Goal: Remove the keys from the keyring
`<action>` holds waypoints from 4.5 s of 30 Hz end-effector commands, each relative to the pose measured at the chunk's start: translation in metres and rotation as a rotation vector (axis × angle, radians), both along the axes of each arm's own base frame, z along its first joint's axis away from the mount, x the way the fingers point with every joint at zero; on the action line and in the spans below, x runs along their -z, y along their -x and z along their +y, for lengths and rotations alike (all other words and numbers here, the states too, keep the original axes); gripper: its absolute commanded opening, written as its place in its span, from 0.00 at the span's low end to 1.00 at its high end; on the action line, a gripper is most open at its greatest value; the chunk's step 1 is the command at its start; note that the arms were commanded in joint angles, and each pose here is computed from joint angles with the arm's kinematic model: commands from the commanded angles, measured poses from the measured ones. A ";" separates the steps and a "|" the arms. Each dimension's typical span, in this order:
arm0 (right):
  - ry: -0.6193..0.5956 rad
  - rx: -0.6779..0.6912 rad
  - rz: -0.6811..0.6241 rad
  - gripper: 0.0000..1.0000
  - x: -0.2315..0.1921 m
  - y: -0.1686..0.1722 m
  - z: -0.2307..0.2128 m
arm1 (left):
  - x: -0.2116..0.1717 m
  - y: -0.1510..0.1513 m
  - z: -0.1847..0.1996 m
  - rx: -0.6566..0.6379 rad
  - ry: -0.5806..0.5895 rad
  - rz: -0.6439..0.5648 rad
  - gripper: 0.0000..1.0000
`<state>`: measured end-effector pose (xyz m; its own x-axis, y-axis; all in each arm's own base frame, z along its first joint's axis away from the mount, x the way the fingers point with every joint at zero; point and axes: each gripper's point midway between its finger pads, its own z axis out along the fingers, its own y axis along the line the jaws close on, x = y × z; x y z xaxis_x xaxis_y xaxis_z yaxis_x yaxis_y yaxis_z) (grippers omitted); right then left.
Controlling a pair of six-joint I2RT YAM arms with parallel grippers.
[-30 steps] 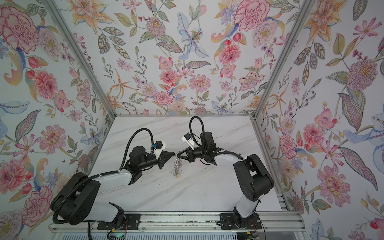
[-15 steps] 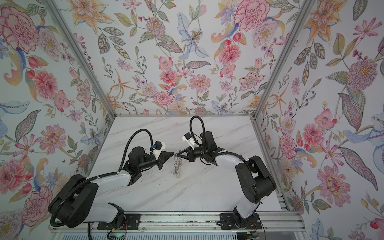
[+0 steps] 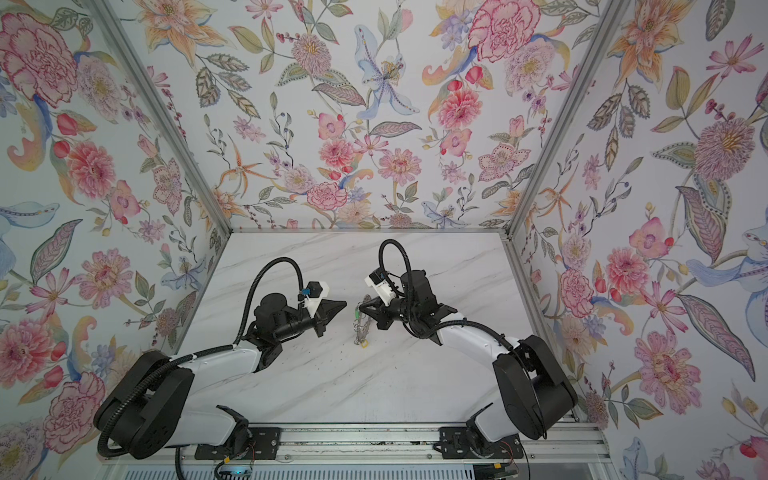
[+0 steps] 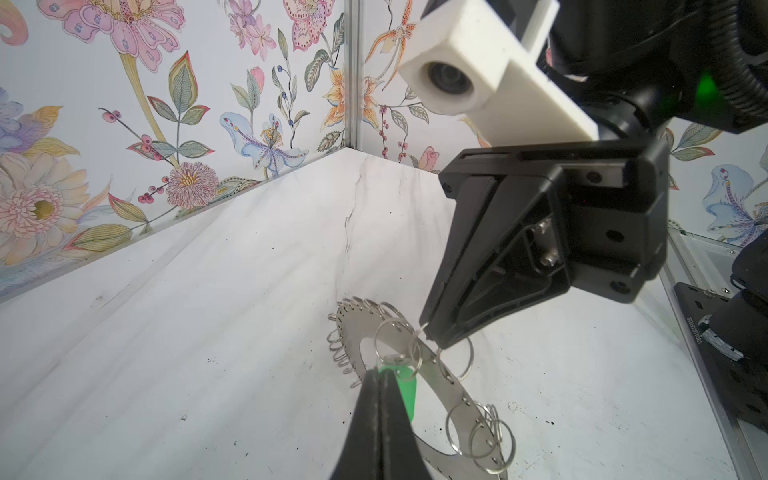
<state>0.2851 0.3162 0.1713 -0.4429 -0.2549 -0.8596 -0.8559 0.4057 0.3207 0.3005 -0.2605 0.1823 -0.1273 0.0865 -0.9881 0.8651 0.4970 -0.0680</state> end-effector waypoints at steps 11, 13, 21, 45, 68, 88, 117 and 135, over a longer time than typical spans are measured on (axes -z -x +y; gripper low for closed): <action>-0.036 -0.048 -0.047 0.00 -0.020 -0.002 -0.001 | 0.005 0.011 -0.015 0.089 -0.016 -0.009 0.13; -0.063 -0.078 -0.024 0.00 -0.024 0.001 -0.001 | 0.010 0.010 -0.017 0.083 -0.050 -0.015 0.17; -0.104 -0.205 0.100 0.00 -0.027 0.013 0.002 | 0.019 0.013 -0.024 0.054 -0.155 -0.073 0.29; -0.116 -0.229 0.143 0.00 -0.027 0.016 0.002 | 0.012 0.033 -0.025 0.041 -0.215 -0.203 0.21; -0.104 -0.231 0.147 0.00 -0.028 0.019 0.007 | 0.014 0.033 -0.029 0.035 -0.251 -0.221 0.00; 0.039 -0.076 -0.043 0.00 -0.010 0.014 0.002 | 0.004 0.032 -0.015 -0.047 -0.231 -0.265 0.05; -0.044 -0.237 0.095 0.00 -0.030 0.028 0.013 | 0.010 0.043 -0.031 0.035 -0.224 -0.261 0.21; -0.012 -0.241 0.122 0.00 -0.021 0.030 0.010 | 0.007 0.042 -0.028 -0.002 -0.243 -0.283 0.00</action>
